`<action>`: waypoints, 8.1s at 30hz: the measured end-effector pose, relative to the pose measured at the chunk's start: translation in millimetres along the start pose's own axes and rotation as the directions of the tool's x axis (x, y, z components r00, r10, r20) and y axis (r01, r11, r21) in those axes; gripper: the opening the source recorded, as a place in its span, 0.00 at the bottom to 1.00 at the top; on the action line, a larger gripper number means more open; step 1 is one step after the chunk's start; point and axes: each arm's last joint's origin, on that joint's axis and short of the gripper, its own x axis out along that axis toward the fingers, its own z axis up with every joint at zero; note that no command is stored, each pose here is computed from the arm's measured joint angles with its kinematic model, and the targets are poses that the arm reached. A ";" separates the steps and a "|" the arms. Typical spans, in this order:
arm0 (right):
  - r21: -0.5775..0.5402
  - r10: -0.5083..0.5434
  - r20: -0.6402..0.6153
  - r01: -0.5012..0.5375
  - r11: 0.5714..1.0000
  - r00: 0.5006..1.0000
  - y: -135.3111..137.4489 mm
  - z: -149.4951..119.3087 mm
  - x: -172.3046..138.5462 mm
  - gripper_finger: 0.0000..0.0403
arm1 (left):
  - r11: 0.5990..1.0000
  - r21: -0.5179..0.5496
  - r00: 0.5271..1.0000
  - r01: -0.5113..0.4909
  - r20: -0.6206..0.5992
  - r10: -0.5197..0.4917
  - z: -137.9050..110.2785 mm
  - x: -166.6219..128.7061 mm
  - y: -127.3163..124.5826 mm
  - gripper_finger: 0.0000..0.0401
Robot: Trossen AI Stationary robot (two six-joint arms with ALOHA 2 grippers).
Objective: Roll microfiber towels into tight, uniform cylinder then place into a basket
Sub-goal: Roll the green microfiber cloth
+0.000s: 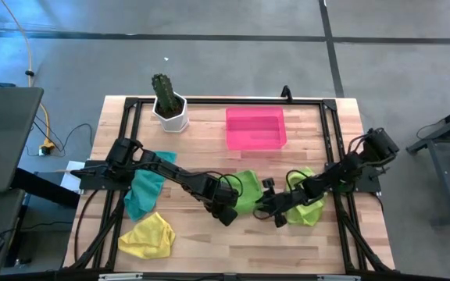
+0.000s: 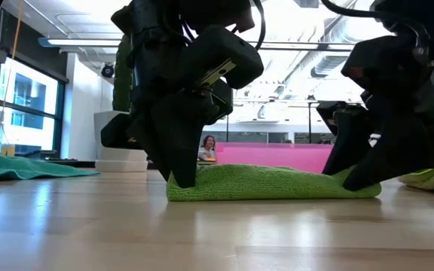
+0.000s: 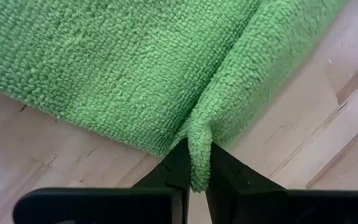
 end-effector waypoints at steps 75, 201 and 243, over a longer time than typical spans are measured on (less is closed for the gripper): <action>0.235 0.082 -0.026 -0.074 0.969 0.996 -6.4 -3.7 2.1 0.51 | 0.555 0.751 0.933 -0.358 0.305 0.190 -29.3 -2.8 -23.9 0.45; -0.047 0.028 0.008 -0.027 0.999 1.000 -3.2 18.8 1.2 0.33 | 0.992 -0.080 0.989 -0.093 -0.124 0.083 13.6 -0.4 4.0 0.09; 0.141 0.027 -0.084 -0.014 0.990 0.996 -54.0 3.8 13.8 0.49 | 0.997 0.000 0.990 -0.076 -0.120 0.075 14.2 -1.7 1.9 0.09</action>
